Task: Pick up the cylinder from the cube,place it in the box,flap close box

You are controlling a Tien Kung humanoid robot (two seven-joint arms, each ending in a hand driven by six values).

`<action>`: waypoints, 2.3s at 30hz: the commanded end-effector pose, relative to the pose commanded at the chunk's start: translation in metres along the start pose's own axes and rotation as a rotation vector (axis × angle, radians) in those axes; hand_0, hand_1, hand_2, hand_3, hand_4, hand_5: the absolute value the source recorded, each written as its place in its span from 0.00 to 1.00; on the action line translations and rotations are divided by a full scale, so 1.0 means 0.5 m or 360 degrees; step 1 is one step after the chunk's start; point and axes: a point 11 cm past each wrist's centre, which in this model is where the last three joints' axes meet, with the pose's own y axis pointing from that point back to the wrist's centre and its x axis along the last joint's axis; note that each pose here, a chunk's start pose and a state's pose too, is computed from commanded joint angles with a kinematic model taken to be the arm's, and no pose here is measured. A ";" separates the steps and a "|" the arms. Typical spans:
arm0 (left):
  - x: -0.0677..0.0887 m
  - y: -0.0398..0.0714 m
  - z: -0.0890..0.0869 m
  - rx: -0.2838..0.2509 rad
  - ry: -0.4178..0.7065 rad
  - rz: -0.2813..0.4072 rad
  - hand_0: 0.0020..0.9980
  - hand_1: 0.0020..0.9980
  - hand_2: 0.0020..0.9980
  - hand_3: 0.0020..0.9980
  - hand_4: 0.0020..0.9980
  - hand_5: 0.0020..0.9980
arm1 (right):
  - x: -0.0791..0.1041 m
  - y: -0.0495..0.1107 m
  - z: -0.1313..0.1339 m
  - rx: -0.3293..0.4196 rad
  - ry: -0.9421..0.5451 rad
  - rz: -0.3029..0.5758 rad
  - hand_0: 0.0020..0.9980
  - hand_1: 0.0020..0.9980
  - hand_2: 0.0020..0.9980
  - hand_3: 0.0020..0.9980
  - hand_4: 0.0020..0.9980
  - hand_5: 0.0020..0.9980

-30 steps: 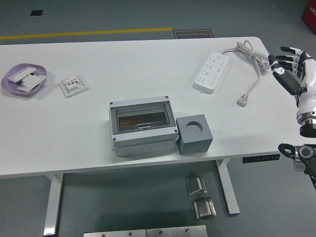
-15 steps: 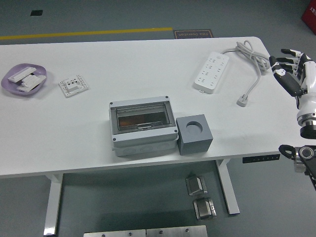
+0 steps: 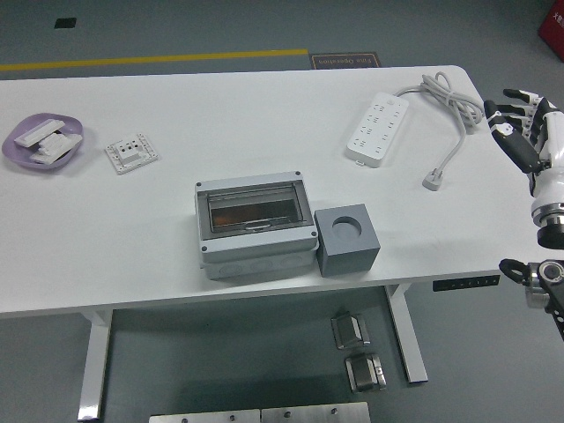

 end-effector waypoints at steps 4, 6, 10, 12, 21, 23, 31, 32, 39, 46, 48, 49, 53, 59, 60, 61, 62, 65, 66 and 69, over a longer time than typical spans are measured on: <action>-0.001 0.000 0.001 -0.0007 0.0014 -0.0003 0.84 0.81 0.80 0.83 0.79 0.49 | 0.003 0.000 0.003 -0.0004 0.0008 0.0005 0.68 0.61 0.63 0.68 0.81 0.47; 0.001 -0.002 -0.007 0.0009 0.0022 0.0001 0.84 0.81 0.80 0.83 0.79 0.49 | 0.002 0.002 0.006 -0.0010 0.0012 0.0003 0.68 0.61 0.63 0.68 0.81 0.47; 0.004 -0.006 -0.017 0.0037 0.0005 0.0008 0.83 0.81 0.80 0.83 0.79 0.49 | -0.001 -0.006 -0.006 0.0018 0.0001 0.0008 0.68 0.61 0.63 0.67 0.81 0.47; 0.005 -0.004 -0.012 0.0024 0.0022 0.0007 0.83 0.81 0.80 0.83 0.79 0.49 | -0.004 -0.010 -0.013 0.0033 -0.0006 0.0005 0.68 0.61 0.63 0.67 0.81 0.47; 0.009 -0.003 -0.007 0.0009 0.0036 0.0011 0.82 0.80 0.79 0.83 0.79 0.49 | -0.001 -0.010 -0.003 0.0005 -0.0005 -0.0001 0.68 0.60 0.62 0.67 0.80 0.48; 0.009 -0.005 -0.014 0.0022 0.0034 0.0013 0.82 0.80 0.79 0.83 0.79 0.49 | -0.001 -0.010 0.000 -0.0010 -0.0026 -0.0005 0.68 0.60 0.62 0.67 0.80 0.48; 0.007 -0.007 -0.022 0.0041 0.0021 0.0014 0.82 0.80 0.79 0.82 0.78 0.49 | -0.016 -0.012 -0.007 -0.0066 -0.0269 -0.0055 0.68 0.61 0.62 0.67 0.80 0.47; 0.006 -0.007 -0.019 0.0035 0.0021 0.0013 0.82 0.80 0.79 0.82 0.78 0.49 | -0.020 -0.013 -0.003 -0.0092 -0.0299 -0.0066 0.68 0.61 0.62 0.67 0.80 0.47; 0.009 -0.004 -0.009 0.0012 0.0018 0.0019 0.82 0.80 0.79 0.82 0.78 0.48 | -0.042 -0.008 0.016 -0.0203 -0.0427 -0.0132 0.68 0.61 0.64 0.68 0.81 0.48; 0.007 -0.006 -0.018 0.0030 0.0023 0.0016 0.82 0.79 0.78 0.82 0.78 0.48 | -0.049 -0.004 0.022 -0.0231 -0.0403 -0.0163 0.67 0.61 0.65 0.69 0.81 0.48; 0.005 -0.006 -0.018 0.0030 0.0023 0.0014 0.82 0.79 0.78 0.82 0.78 0.48 | -0.049 -0.005 0.023 -0.0237 -0.0389 -0.0167 0.67 0.61 0.65 0.69 0.81 0.48; 0.005 -0.006 -0.018 0.0029 0.0024 0.0013 0.82 0.79 0.78 0.82 0.78 0.48 | -0.049 -0.005 0.023 -0.0238 -0.0385 -0.0169 0.68 0.61 0.65 0.68 0.81 0.48; 0.005 -0.007 -0.019 0.0031 0.0026 0.0013 0.82 0.79 0.78 0.82 0.78 0.48 | -0.051 -0.007 0.021 -0.0236 -0.0357 -0.0178 0.68 0.61 0.65 0.68 0.81 0.48; 0.007 -0.007 -0.022 0.0035 0.0031 0.0016 0.82 0.79 0.78 0.82 0.78 0.48 | -0.043 -0.004 0.013 -0.0224 -0.0305 -0.0169 0.67 0.62 0.65 0.68 0.81 0.48; 0.007 -0.007 -0.021 0.0034 0.0032 0.0016 0.82 0.79 0.78 0.82 0.78 0.48 | -0.041 -0.003 0.014 -0.0228 -0.0299 -0.0165 0.67 0.62 0.65 0.68 0.81 0.48; 0.007 -0.007 -0.020 0.0032 0.0035 0.0014 0.81 0.79 0.78 0.82 0.78 0.48 | -0.040 -0.002 0.014 -0.0229 -0.0297 -0.0162 0.67 0.62 0.65 0.68 0.81 0.48; 0.006 -0.007 -0.019 0.0030 0.0040 0.0012 0.81 0.79 0.78 0.82 0.78 0.48 | -0.040 0.000 0.012 -0.0222 -0.0299 -0.0163 0.67 0.62 0.65 0.68 0.81 0.48; 0.007 -0.007 -0.019 0.0031 0.0037 0.0015 0.81 0.79 0.78 0.82 0.78 0.48 | -0.044 0.001 0.012 -0.0222 -0.0286 -0.0176 0.67 0.62 0.65 0.68 0.81 0.48; 0.007 -0.006 -0.018 0.0028 0.0039 0.0014 0.81 0.79 0.78 0.82 0.78 0.48 | -0.046 0.002 0.013 -0.0229 -0.0278 -0.0180 0.67 0.62 0.65 0.68 0.81 0.48; 0.007 -0.006 -0.016 0.0023 0.0046 0.0012 0.81 0.79 0.78 0.82 0.78 0.48 | -0.053 0.005 0.011 -0.0221 -0.0275 -0.0195 0.67 0.62 0.65 0.67 0.80 0.47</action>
